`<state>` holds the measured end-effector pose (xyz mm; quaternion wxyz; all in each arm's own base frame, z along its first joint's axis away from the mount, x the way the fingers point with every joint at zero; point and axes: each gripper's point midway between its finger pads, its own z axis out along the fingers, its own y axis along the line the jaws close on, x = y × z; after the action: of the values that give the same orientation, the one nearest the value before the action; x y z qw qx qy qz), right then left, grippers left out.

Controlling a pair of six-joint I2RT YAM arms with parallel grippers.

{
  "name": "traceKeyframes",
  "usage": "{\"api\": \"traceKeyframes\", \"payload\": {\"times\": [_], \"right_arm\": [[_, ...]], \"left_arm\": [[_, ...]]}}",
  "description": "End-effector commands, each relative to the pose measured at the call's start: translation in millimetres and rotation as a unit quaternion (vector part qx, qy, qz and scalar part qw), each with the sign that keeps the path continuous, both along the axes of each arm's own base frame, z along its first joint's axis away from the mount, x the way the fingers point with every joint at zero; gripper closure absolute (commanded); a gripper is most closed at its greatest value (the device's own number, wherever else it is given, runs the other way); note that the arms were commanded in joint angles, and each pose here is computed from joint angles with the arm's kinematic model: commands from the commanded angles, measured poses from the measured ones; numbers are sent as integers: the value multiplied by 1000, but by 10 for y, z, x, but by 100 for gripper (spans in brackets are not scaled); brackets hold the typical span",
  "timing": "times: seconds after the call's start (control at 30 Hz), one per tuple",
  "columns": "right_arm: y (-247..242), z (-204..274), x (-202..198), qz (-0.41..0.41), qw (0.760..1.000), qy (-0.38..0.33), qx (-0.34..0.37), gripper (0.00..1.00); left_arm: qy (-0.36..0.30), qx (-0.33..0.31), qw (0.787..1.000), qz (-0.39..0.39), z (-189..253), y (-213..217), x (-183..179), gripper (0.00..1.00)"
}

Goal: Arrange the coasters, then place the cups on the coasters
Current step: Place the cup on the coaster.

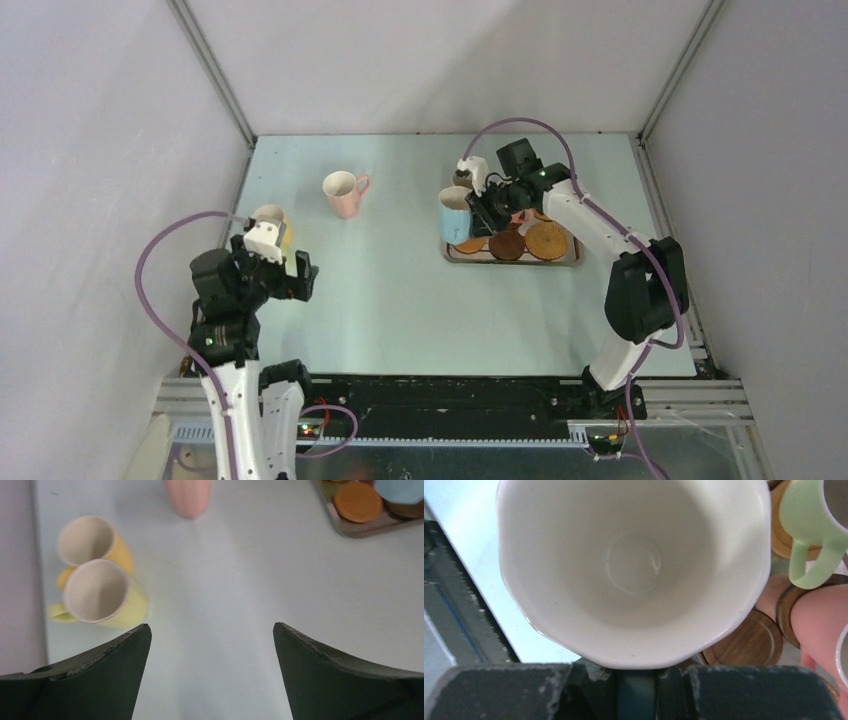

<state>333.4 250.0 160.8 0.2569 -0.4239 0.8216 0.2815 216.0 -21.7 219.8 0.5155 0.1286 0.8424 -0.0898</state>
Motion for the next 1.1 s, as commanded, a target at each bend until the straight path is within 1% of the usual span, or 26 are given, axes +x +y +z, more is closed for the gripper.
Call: {"api": "traceKeyframes", "payload": {"times": [0.0, 0.1, 0.2, 0.23, 0.33, 0.43, 0.53, 0.73, 1.07], "right_arm": [[-7, 255, 124, 0, 994, -109, -7, 100], [-110, 188, 195, -27, 994, -102, -4, 100], [-272, 177, 397, -73, 991, -115, 5, 100], [-365, 91, 419, -87, 990, -108, 5, 100], [-460, 42, 525, -123, 987, -91, 47, 100], [-545, 26, 607, -147, 984, -80, 63, 100], [-533, -7, 605, -143, 984, -83, 68, 100], [-403, -154, 594, -133, 986, -81, 51, 100], [-338, -373, 652, -142, 987, -75, 29, 100]], "left_arm": [[-81, 45, 993, 73, 255, 273, 83, 0], [-62, 45, 996, 48, 144, 209, 57, 0], [-39, 40, 997, 45, 62, 209, 86, 0], [-27, 37, 998, 41, 19, 209, 111, 0], [2, 28, 999, 15, -59, 144, 117, 0], [22, 22, 1000, 3, -116, 114, 127, 0], [22, 22, 1000, 3, -125, 118, 125, 0], [-1, 29, 1000, 9, -53, 123, 98, 0], [10, 27, 1000, 10, -105, 136, 130, 0]]}}
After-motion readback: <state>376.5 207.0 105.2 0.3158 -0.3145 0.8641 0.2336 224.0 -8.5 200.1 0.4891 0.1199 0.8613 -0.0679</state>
